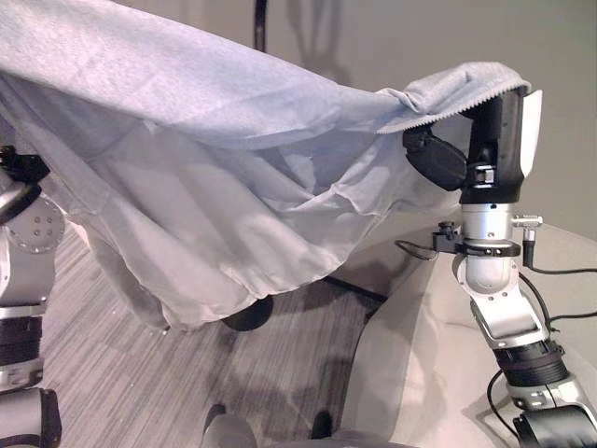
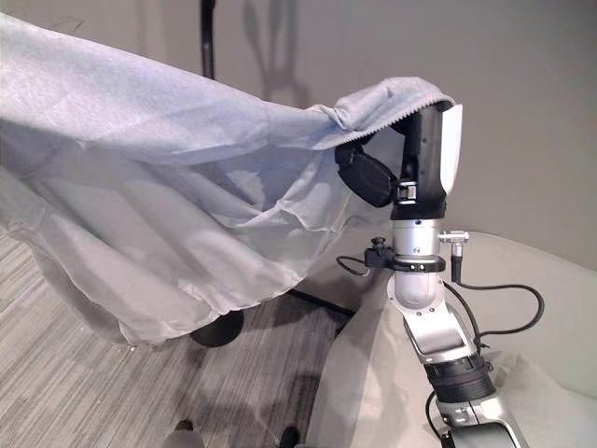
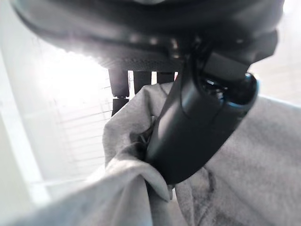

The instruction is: Hang the clothes on the sofa on the clothes rack.

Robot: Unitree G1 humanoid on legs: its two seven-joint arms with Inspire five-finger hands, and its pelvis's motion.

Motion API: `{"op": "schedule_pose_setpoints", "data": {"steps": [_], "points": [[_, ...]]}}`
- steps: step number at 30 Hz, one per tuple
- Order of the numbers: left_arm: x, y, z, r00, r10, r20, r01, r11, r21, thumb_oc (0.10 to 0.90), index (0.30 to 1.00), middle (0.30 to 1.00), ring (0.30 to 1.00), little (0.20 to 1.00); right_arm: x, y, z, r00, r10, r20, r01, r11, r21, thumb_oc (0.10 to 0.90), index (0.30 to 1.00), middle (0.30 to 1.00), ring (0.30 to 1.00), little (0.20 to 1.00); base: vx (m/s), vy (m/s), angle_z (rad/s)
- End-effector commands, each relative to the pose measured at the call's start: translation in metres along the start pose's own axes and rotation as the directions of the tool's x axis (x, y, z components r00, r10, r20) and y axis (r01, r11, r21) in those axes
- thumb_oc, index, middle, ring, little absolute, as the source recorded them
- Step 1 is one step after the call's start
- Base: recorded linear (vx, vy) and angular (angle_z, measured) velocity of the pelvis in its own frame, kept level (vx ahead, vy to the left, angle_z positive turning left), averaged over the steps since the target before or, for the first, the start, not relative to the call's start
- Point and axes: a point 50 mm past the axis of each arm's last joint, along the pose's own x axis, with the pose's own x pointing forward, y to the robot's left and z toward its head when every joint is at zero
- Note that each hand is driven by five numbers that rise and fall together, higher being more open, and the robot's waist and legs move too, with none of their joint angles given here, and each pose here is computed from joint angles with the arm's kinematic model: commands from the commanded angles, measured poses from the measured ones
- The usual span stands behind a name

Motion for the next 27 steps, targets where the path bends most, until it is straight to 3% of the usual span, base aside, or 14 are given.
{"op": "schedule_pose_setpoints", "data": {"steps": [1, 4, 6, 12, 20, 21, 27], "points": [[0.036, 0.017, 0.001, 0.990, 0.103, 0.101, -0.106, 0.994, 0.029, 0.400, 0.300, 0.300, 0.300, 0.300, 0.044, -0.030, 0.019, 0.964, -0.191, 0.183, 0.209, 0.974, -0.089, 0.400, 0.300, 0.300, 0.300, 0.300, 0.09, 0.238, 0.17], [0.021, -0.014, 0.001, 0.999, -0.035, 0.019, 0.036, 0.999, -0.021, 0.400, 0.300, 0.300, 0.300, 0.300, 0.063, -0.045, 0.000, 0.957, -0.251, 0.147, 0.284, 0.911, -0.298, 0.400, 0.300, 0.300, 0.300, 0.300, 0.14, 0.293, 0.11], [0.009, -0.028, 0.011, 0.994, -0.109, 0.005, 0.109, 0.991, -0.079, 0.400, 0.300, 0.300, 0.300, 0.300, 0.072, -0.070, -0.005, 0.922, -0.348, 0.172, 0.388, 0.819, -0.422, 0.400, 0.300, 0.300, 0.300, 0.300, 0.13, 0.263, 0.06], [-0.005, -0.033, 0.032, 0.993, -0.121, -0.013, 0.116, 0.973, -0.201, 0.400, 0.300, 0.300, 0.300, 0.300, 0.071, -0.084, -0.001, 0.876, -0.432, 0.214, 0.480, 0.745, -0.464, 0.400, 0.300, 0.300, 0.300, 0.300, 0.06, 0.107, -0.13], [0.014, -0.058, 0.045, 0.983, -0.181, 0.025, 0.182, 0.962, -0.205, 0.400, 0.300, 0.300, 0.300, 0.300, 0.086, -0.075, -0.003, 0.912, -0.369, 0.179, 0.410, 0.803, -0.432, 0.400, 0.300, 0.300, 0.300, 0.300, 0.06, -0.031, -0.19], [0.024, -0.069, 0.039, 0.969, -0.244, 0.035, 0.247, 0.958, -0.148, 0.400, 0.300, 0.300, 0.300, 0.300, 0.096, -0.066, -0.012, 0.943, -0.314, 0.114, 0.332, 0.844, -0.422, 0.400, 0.300, 0.300, 0.300, 0.300, 0.05, -0.065, -0.09], [0.044, -0.090, 0.010, 0.907, -0.421, 0.004, 0.420, 0.906, 0.060, 0.400, 0.300, 0.300, 0.300, 0.300, 0.117, -0.066, -0.030, 0.980, -0.201, -0.007, 0.171, 0.852, -0.495, 0.400, 0.300, 0.300, 0.300, 0.300, 0.03, -0.072, 0.00]]}}
